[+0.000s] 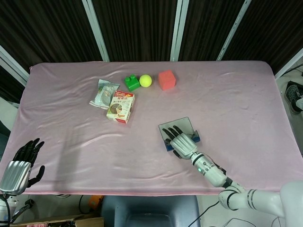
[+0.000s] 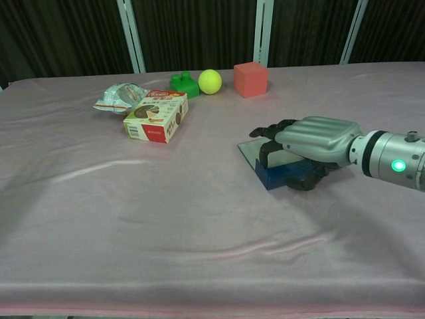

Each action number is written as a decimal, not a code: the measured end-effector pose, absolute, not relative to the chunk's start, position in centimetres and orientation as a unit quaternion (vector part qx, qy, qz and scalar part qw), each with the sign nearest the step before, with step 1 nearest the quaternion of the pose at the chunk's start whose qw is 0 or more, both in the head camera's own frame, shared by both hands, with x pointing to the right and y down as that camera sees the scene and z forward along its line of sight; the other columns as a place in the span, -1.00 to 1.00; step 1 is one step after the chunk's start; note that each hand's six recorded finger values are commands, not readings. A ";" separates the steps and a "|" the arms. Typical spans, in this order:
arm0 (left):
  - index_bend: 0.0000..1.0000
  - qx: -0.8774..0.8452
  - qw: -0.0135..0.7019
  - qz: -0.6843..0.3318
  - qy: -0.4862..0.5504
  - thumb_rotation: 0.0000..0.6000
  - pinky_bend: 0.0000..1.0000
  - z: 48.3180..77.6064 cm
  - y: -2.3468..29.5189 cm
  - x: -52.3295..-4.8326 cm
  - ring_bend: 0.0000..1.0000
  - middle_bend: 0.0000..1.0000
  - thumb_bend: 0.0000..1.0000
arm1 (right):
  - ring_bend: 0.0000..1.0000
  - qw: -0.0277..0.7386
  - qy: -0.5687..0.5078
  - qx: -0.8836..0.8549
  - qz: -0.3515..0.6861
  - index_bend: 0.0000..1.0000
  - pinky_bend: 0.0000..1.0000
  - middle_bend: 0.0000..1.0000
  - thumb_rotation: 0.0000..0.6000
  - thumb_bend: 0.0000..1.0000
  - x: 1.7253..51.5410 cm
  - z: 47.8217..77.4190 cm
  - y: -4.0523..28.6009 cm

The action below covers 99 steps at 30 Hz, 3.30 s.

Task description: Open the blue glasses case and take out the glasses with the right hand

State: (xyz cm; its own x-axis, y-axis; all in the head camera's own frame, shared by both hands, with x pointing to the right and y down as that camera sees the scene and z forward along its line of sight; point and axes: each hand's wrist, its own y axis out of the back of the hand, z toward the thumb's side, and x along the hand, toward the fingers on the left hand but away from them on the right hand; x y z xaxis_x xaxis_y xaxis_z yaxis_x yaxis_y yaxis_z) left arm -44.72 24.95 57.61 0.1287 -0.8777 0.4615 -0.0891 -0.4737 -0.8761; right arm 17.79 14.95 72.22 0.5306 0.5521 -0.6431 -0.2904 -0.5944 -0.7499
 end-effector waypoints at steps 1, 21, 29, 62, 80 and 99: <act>-1.00 -0.660 0.360 -0.549 0.366 1.00 -0.73 57.6 25.0 -44.7 -1.00 -1.00 -0.13 | -0.86 0.443 -0.085 -0.756 0.474 -0.09 -1.00 -0.80 1.00 0.10 17.8 72.1 15.2; -1.00 -0.664 0.364 -0.552 0.349 1.00 -0.73 58.3 25.3 -43.9 -1.00 -1.00 -0.13 | -0.86 0.459 -0.039 -0.753 0.469 -0.05 -1.00 -0.80 1.00 0.10 25.6 67.8 20.3; -1.00 -0.664 0.363 -0.561 0.336 1.00 -0.73 59.3 25.3 -43.5 -1.00 -1.00 -0.13 | -0.86 0.443 -0.045 -0.745 0.496 -0.04 -1.00 -0.80 1.00 0.10 30.9 67.3 20.9; -1.00 -0.659 0.353 -0.569 0.342 1.00 -0.73 59.6 24.9 -43.7 -1.00 -1.00 -0.13 | -0.86 0.463 -0.117 -0.675 0.563 -0.05 -1.00 -0.80 1.00 0.04 32.0 71.3 11.9; -1.00 -0.659 0.349 -0.567 0.349 1.00 -0.72 59.4 24.7 -44.1 -1.00 -0.99 -0.15 | -0.86 0.436 -0.150 -0.694 0.553 0.04 -1.00 -0.80 1.00 0.02 29.1 72.3 9.7; -1.00 -0.660 0.350 -0.568 0.345 1.00 -0.72 59.6 24.7 -44.1 -1.00 -0.99 -0.16 | -0.86 0.436 -0.141 -0.693 0.557 0.19 -1.00 -0.80 1.00 0.02 28.5 73.5 9.7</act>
State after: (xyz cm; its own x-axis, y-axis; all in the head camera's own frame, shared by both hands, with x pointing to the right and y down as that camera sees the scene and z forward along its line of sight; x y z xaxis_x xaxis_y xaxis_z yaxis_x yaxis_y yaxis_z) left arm -44.06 24.67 59.55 0.1153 -0.8532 0.5086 -0.0579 -0.5169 -0.8541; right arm 28.49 9.70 73.49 0.3403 0.6803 -0.6491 -0.2897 -0.5809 -0.7607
